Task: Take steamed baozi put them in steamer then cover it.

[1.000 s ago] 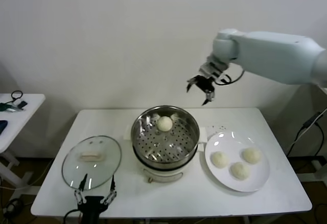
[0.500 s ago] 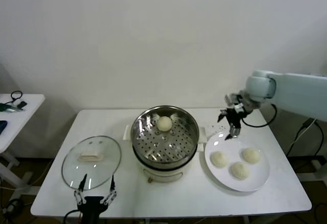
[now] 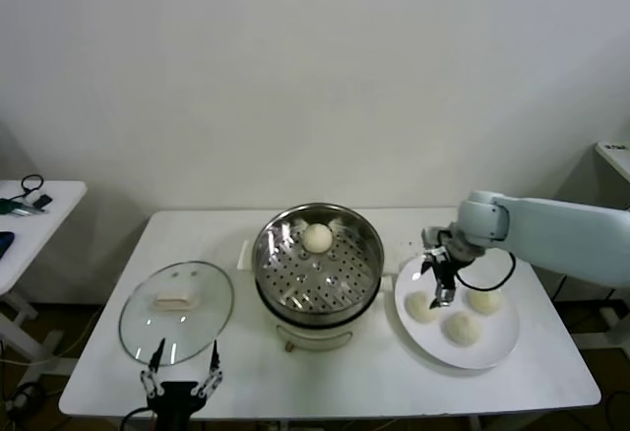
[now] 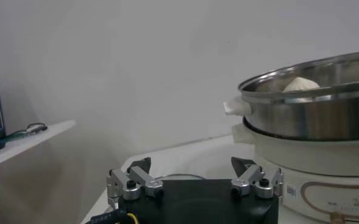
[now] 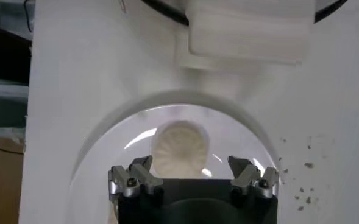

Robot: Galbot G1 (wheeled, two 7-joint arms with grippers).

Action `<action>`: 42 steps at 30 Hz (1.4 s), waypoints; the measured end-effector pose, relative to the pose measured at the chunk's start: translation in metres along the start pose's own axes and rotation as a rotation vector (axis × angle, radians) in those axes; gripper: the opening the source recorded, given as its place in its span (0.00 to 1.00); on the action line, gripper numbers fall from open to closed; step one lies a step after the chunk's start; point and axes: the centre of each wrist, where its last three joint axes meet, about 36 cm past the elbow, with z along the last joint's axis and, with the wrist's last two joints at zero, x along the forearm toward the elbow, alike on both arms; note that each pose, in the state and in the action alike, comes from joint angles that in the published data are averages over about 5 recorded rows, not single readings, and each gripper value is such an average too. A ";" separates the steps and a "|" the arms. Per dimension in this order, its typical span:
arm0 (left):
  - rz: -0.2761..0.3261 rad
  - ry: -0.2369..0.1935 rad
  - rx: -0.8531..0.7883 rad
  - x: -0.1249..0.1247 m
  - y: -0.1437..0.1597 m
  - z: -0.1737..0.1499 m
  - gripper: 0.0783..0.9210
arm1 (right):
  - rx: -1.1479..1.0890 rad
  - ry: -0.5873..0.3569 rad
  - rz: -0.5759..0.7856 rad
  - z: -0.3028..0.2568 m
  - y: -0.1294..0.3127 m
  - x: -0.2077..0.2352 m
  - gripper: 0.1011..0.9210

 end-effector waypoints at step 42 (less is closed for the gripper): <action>0.011 -0.011 0.001 -0.001 -0.004 -0.005 0.88 | 0.138 -0.056 0.104 -0.062 -0.040 0.195 0.65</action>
